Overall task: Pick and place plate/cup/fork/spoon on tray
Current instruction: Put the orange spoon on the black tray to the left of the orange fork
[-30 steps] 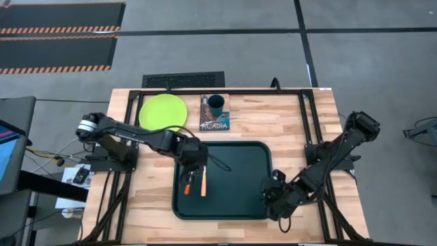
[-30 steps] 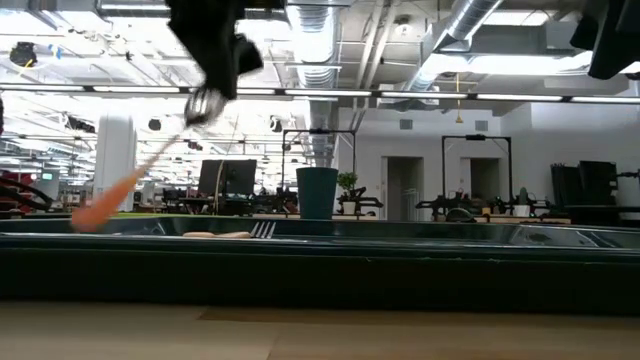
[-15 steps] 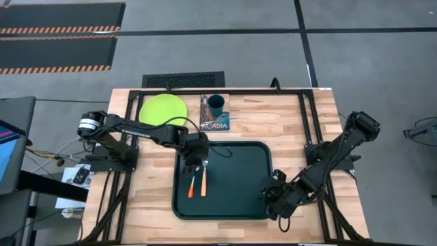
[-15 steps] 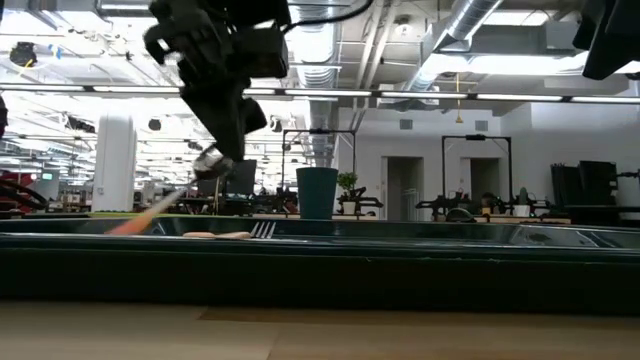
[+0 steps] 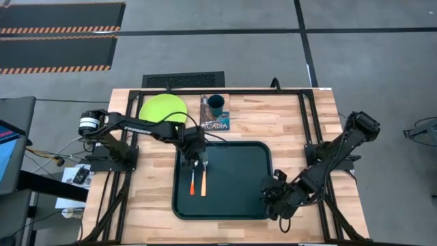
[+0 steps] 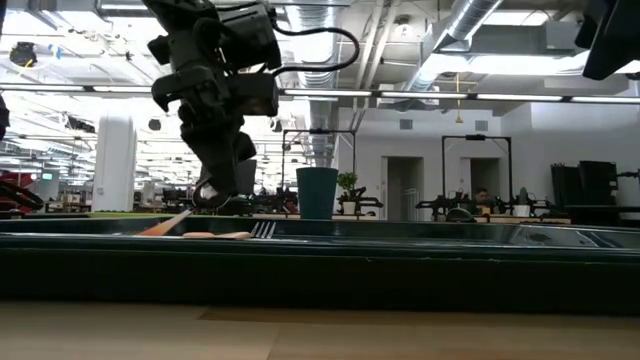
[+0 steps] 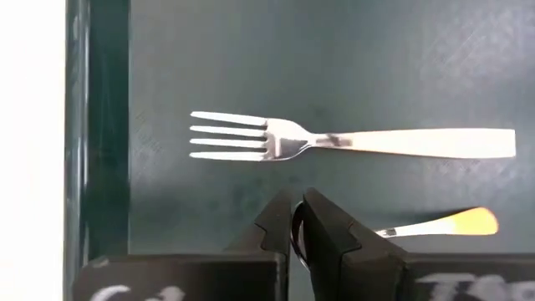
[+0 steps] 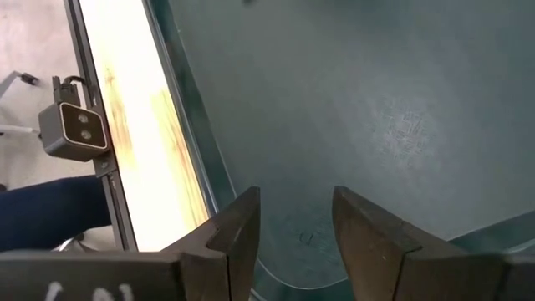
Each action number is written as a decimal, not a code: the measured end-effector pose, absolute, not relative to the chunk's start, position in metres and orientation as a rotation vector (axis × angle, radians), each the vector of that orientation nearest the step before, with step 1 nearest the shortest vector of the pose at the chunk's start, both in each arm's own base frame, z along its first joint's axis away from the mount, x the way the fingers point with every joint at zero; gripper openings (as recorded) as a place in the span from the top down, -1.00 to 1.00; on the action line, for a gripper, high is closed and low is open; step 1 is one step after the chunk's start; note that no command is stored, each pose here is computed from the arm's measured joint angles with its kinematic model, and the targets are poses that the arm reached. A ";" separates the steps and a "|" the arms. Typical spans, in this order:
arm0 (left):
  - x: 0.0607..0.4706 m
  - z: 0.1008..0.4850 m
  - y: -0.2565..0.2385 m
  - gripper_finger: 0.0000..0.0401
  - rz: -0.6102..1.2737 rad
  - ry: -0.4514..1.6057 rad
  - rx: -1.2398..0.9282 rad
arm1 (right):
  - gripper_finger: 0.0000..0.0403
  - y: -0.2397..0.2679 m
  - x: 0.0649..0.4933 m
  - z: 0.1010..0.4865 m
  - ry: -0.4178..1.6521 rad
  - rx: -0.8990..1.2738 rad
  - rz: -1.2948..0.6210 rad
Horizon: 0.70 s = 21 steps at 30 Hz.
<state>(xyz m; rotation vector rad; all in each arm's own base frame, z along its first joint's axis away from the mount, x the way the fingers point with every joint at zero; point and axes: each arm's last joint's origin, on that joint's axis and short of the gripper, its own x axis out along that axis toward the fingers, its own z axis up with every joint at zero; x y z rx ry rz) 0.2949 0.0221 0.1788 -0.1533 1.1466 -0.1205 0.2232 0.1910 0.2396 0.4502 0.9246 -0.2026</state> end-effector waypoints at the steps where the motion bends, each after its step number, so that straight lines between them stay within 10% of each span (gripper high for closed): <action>1: 0.295 0.179 0.023 0.99 -0.118 1.147 -0.152 | 0.13 0.191 0.223 0.240 0.926 0.448 -0.204; 21: 0.288 0.162 0.033 0.95 -0.069 1.120 -0.108 | 0.13 0.190 0.222 0.239 0.934 0.445 -0.216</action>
